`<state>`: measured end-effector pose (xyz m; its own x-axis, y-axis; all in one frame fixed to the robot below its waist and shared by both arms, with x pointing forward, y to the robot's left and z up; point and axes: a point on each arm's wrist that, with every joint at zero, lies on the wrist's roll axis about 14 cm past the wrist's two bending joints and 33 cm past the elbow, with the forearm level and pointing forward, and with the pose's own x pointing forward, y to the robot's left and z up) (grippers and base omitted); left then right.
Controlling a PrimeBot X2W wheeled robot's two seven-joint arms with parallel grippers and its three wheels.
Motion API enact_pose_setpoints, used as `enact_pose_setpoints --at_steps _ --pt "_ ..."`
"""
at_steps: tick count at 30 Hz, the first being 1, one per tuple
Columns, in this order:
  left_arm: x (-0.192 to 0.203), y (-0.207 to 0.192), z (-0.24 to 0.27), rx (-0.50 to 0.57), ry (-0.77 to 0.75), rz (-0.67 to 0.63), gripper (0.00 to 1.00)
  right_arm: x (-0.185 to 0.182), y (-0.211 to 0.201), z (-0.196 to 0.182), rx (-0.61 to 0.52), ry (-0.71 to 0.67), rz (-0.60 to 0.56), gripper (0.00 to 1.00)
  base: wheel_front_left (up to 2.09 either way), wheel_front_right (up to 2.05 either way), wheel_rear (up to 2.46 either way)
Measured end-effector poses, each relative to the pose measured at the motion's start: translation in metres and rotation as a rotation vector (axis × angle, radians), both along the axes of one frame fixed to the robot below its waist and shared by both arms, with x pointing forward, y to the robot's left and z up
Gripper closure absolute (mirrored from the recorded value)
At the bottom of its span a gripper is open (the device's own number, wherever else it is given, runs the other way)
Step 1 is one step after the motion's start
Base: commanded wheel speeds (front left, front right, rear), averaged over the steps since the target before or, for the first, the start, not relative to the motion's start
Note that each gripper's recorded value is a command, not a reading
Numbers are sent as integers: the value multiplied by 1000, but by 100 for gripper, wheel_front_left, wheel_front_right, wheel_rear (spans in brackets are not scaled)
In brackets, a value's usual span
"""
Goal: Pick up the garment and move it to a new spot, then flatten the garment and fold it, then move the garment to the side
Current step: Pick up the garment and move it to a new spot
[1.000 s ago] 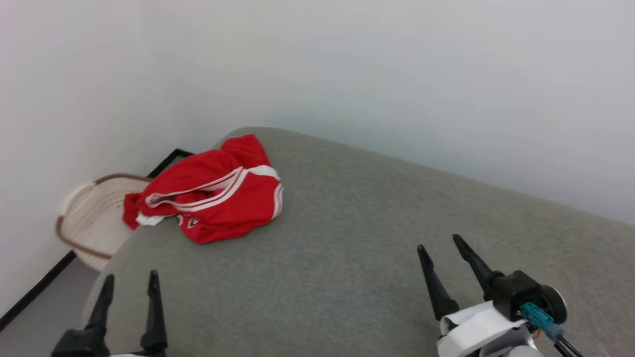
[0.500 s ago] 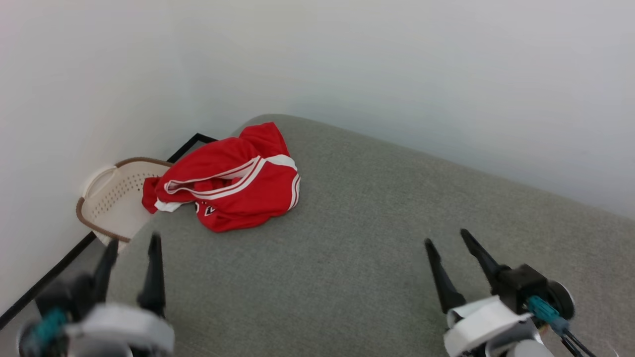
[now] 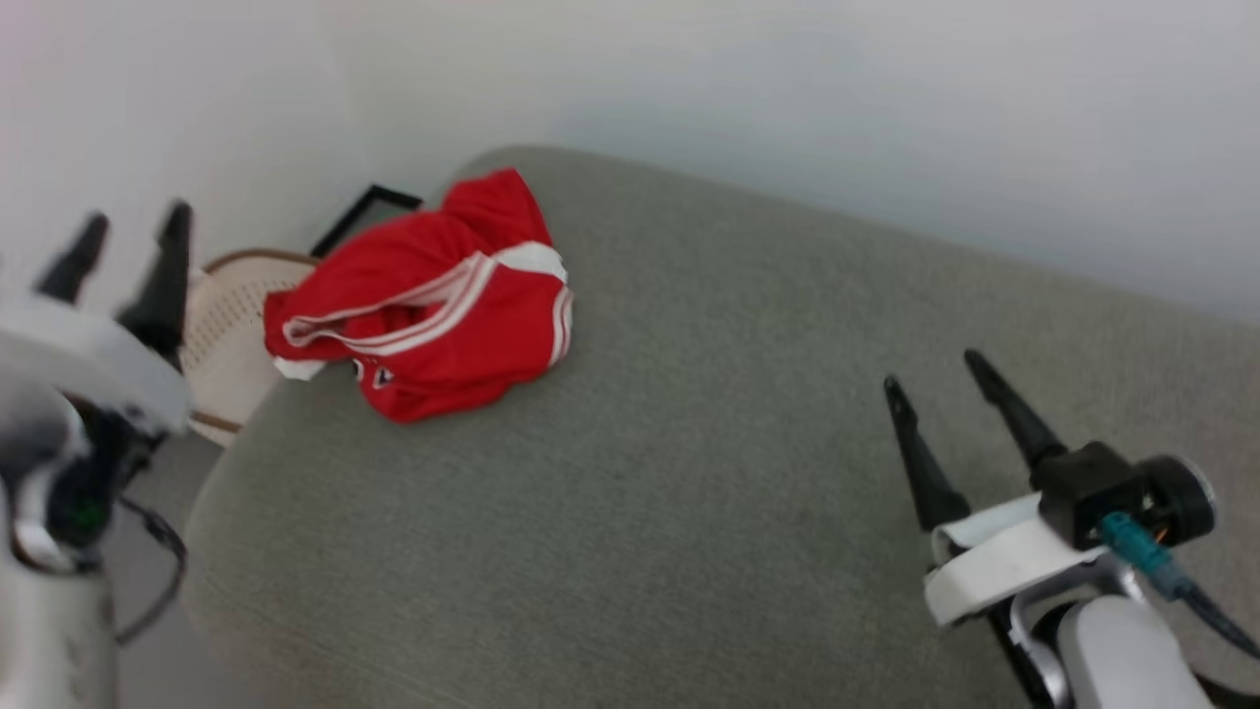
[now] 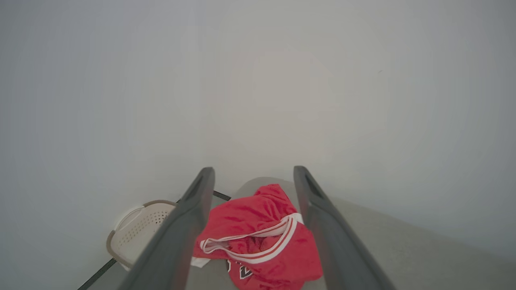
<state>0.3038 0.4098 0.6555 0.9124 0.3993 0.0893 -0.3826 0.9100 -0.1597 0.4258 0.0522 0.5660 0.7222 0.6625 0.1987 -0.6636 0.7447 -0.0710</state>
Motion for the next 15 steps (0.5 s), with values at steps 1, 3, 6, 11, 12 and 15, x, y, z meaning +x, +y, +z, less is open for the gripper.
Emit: enact_pose_setpoints --at_steps 1,3,6,11,12,15 --pt "9 3 1 -10 16 -5 0 5 -3 -1 -1 1 -5 0 0 0 0" --pt "29 7 -2 -27 73 -22 0 15 -11 -5 -3 7 -24 0 0 0 0" --pt "64 8 -16 -57 170 -53 0 30 -24 -16 -7 26 -53 0 0 0 0" --pt "117 10 -54 -114 342 -85 0 51 -46 -36 -15 59 -104 0 0 0 0" --pt "125 11 -65 -130 381 -83 0 54 -50 -41 -19 68 -112 0 0 0 0" --pt "146 13 -102 -191 511 -85 0 65 -64 -53 -29 86 -142 0 0 0 0"
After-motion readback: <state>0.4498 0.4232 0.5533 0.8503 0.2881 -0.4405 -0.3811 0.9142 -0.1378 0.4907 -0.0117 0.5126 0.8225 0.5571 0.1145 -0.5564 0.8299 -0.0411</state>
